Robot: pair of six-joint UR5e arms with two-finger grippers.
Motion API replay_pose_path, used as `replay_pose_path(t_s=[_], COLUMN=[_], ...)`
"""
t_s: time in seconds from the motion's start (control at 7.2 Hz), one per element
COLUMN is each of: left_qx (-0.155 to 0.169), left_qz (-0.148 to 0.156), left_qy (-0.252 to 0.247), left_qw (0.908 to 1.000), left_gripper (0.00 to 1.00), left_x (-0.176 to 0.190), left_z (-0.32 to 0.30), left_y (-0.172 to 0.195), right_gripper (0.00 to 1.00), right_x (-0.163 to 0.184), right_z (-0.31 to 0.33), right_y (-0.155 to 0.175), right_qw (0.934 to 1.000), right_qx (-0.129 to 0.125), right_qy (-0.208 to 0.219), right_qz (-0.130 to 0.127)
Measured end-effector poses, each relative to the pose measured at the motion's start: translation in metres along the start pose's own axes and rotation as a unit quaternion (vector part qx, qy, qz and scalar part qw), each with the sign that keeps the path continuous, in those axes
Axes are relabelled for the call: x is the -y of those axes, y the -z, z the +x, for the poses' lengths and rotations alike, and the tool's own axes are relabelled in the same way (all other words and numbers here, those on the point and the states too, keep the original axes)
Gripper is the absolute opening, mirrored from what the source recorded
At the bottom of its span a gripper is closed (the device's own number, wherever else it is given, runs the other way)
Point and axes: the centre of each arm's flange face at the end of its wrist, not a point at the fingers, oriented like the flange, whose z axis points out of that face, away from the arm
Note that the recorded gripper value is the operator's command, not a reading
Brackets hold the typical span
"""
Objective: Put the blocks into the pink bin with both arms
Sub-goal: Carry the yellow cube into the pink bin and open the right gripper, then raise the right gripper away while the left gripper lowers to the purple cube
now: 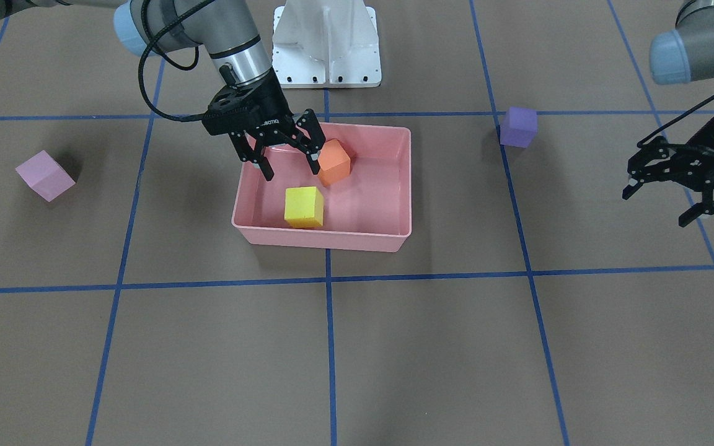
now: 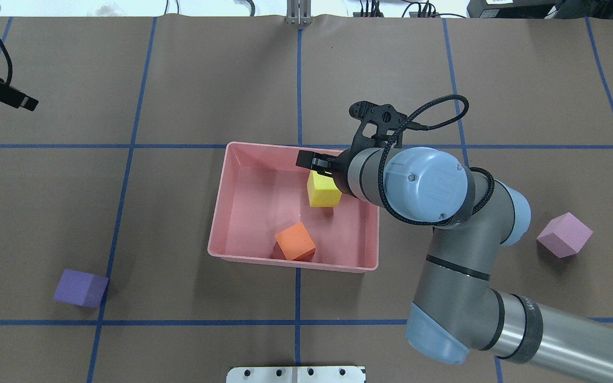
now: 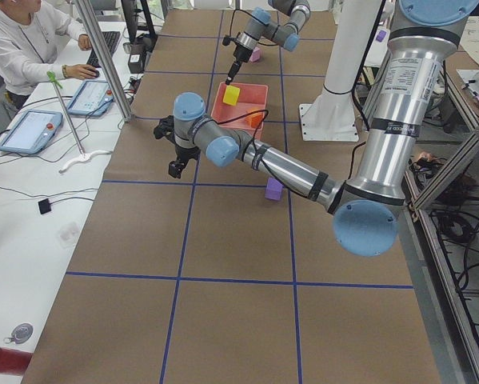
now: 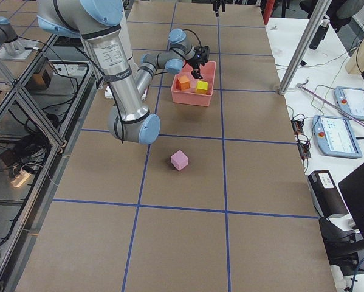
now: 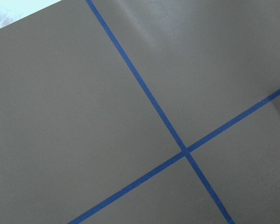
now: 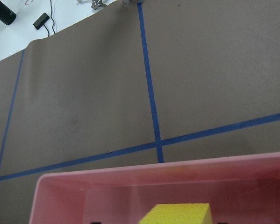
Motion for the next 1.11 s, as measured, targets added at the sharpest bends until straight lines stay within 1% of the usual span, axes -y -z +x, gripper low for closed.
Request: replay_pose_path(t_s=[0.14,0.28,0.42,0.56,0.69,0.83,0.97,1.11], left_qx=[-0.007,-0.017,-0.026,-0.030,-0.022,-0.007,0.005,0.015], left_qz=[0.005,0.008,0.007,0.002,-0.004,-0.012,-0.024,-0.037], left_qy=[0.016,0.044,0.079,0.114,0.136,0.147,0.145,0.131], left_qw=[0.9998,0.9989,0.9965,0.9930,0.9904,0.9890,0.9891,0.9906], left_gripper=[1.00,1.00,1.00,1.00,1.00,1.00,1.00,1.00], left_x=[0.000,-0.006,-0.015,-0.027,-0.046,-0.075,-0.104,-0.133], left_z=[0.011,0.021,0.031,0.042,0.059,0.081,0.097,0.112], left_y=[-0.007,-0.015,-0.024,-0.034,-0.044,-0.054,-0.062,-0.071], right_gripper=[1.00,1.00,1.00,1.00,1.00,1.00,1.00,1.00], right_x=[0.001,0.016,0.044,0.083,0.121,0.161,0.195,0.223], right_z=[0.004,0.012,0.025,0.043,0.069,0.106,0.146,0.186], right_y=[0.017,0.031,0.042,0.054,0.064,0.073,0.082,0.092], right_qw=[0.9990,0.9970,0.9952,0.9932,0.9906,0.9859,0.9803,0.9748], right_qx=[-0.041,-0.067,-0.077,-0.079,-0.082,-0.090,-0.098,-0.102], right_qy=[0.013,0.029,0.048,0.065,0.083,0.115,0.142,0.166], right_qz=[-0.013,-0.024,-0.038,-0.055,-0.070,-0.083,-0.095,-0.109])
